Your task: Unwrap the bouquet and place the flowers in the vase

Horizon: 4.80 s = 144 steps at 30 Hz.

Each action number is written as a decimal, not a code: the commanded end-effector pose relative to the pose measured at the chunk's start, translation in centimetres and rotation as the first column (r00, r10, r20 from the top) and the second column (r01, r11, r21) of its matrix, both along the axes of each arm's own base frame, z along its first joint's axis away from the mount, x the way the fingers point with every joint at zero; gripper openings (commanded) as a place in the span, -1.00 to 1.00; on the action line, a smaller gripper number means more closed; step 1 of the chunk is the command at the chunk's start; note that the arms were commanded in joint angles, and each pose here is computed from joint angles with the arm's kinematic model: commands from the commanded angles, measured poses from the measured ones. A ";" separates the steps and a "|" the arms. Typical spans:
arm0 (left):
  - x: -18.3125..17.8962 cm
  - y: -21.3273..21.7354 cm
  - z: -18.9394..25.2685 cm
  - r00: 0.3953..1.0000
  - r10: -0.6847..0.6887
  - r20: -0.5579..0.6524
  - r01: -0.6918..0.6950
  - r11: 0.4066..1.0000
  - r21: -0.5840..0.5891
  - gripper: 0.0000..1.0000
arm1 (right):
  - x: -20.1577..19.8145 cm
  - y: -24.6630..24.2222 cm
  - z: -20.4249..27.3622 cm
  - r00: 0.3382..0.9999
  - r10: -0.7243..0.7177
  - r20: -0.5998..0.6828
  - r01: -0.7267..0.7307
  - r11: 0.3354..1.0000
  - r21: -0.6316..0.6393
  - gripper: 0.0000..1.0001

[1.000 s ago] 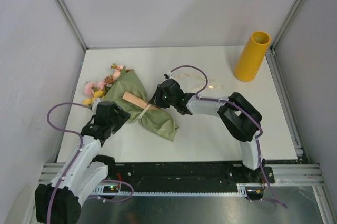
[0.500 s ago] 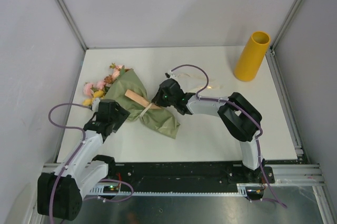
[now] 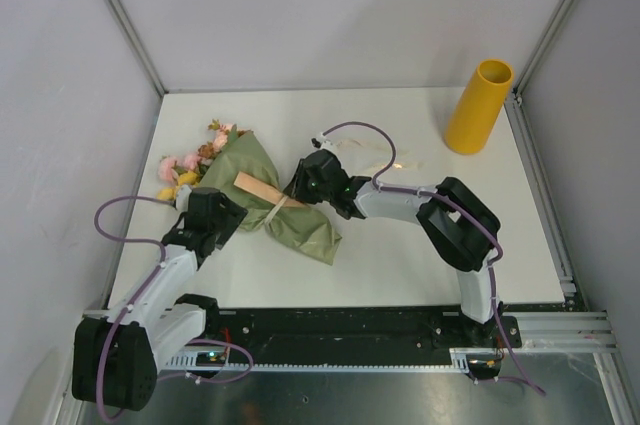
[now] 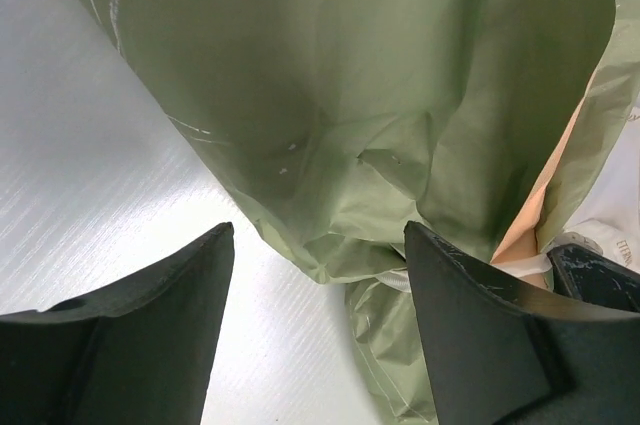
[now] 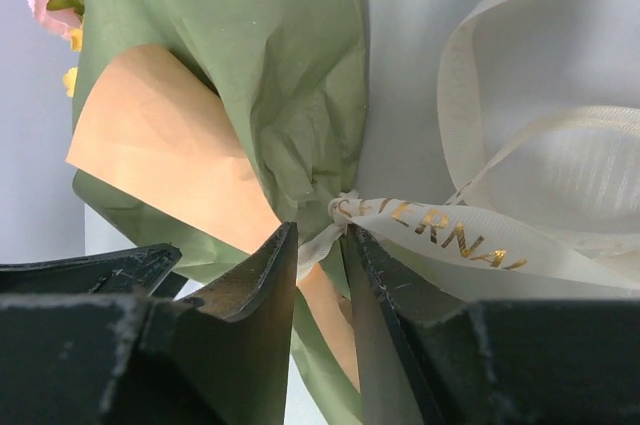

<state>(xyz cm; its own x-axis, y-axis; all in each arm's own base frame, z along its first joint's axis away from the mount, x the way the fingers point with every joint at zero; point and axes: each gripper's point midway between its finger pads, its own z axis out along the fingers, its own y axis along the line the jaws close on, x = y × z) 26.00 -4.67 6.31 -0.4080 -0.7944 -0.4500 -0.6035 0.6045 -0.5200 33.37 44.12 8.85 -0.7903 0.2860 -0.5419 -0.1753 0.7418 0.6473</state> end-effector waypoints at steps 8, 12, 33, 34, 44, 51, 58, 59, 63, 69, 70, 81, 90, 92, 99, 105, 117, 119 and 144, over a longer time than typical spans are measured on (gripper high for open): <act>0.7 1.1 0.4 0.998 0.043 0.044 -0.044 0.999 0.029 0.49 | -0.6 1.0 5.7 0.998 0.015 0.059 -0.020 0.996 0.084 -0.30; 0.6 1.2 0.3 0.998 0.050 0.043 -0.051 0.998 0.032 0.49 | -1.0 1.3 4.5 1.000 0.012 0.019 -0.014 0.997 0.081 -0.31; 0.9 1.4 -0.5 0.998 0.057 0.031 -0.058 0.998 0.032 0.49 | -1.0 1.5 0.2 0.995 -0.091 -0.033 0.092 0.995 0.024 -0.27; 0.9 1.4 -0.5 0.998 0.057 0.029 -0.058 0.998 0.034 0.49 | -0.9 1.6 0.1 0.996 -0.088 -0.032 0.089 0.996 0.031 -0.28; 1.4 1.6 -0.7 0.998 0.057 0.027 -0.058 0.997 0.046 0.46 | 0.6 2.0 0.1 0.998 -0.058 -0.023 0.060 0.994 0.087 -0.31; 1.7 1.5 -0.9 0.999 0.046 0.021 -0.047 0.998 0.051 0.39 | 1.0 2.6 0.6 1.000 -0.006 -0.003 0.006 0.991 0.133 -0.32; 1.8 1.4 -0.8 0.998 0.041 0.042 -0.043 0.998 0.047 -0.15 | 1.1 3.0 1.3 0.999 0.028 0.022 -0.031 0.987 0.157 -0.75; 1.8 1.5 -0.7 0.998 0.045 0.049 -0.048 0.998 0.050 -0.35 | 1.0 3.1 1.6 0.999 0.040 0.029 -0.044 0.986 0.159 -0.85; 1.6 2.0 -0.7 0.996 0.069 0.065 -0.073 0.996 0.059 -0.94 | 0.7 2.9 3.0 0.997 0.059 0.052 -0.067 0.985 0.159 -0.99; 1.6 2.4 -1.0 0.994 0.094 0.058 -0.098 0.993 0.066 -1.00 | 0.3 2.2 4.6 0.994 0.077 0.081 -0.089 0.984 0.157 -1.00; 1.6 2.4 -1.0 0.994 0.097 0.057 -0.101 0.993 0.065 -1.00 | 0.2 1.9 4.9 0.993 0.077 0.088 -0.090 0.984 0.153 -1.00; 1.4 2.7 -1.1 0.991 0.123 0.062 -0.127 0.990 0.065 -1.00 | 1.4 -3.1 5.1 0.991 0.073 0.109 -0.086 0.989 0.119 -1.00; 1.1 3.0 -1.6 0.988 0.148 0.053 -0.151 0.986 0.065 -1.00 | 1.7 -4.6 6.8 0.984 0.104 0.147 -0.124 0.983 0.133 -1.00; 1.1 3.1 -1.6 0.987 0.151 0.051 -0.155 0.986 0.069 -1.00 | 1.7 -4.8 7.1 0.982 0.109 0.157 -0.130 0.983 0.133 -1.00; 1.3 3.1 -1.5 0.986 0.156 0.052 -0.160 0.985 0.066 -1.00 | 2.5 -6.6 8.4 0.979 0.082 0.187 -0.104 0.988 0.112 -1.00; 1.4 2.9 -1.3 0.985 0.162 0.057 -0.165 0.985 0.048 -1.00 | 1.9 -6.4 8.9 0.975 0.098 0.197 -0.120 0.987 0.104 -1.00; -0.7 4.5 -2.0 0.976 0.215 0.033 -0.217 0.971 0.097 -1.00 | -0.3 -9.0 7.5 0.980 0.117 0.158 -0.108 0.992 -0.061 -1.00; -0.7 4.5 -2.3 0.978 0.209 0.018 -0.210 0.972 0.102 -1.00 | -0.5 -9.1 8.0 0.978 0.123 0.168 -0.114 0.992 -0.063 -1.00; -0.2 4.7 -1.9 0.975 0.223 0.020 -0.224 0.970 0.094 -1.00 | 1.4 -18.7 11.5 0.973 -0.058 0.223 0.094 0.984 -0.152 -1.00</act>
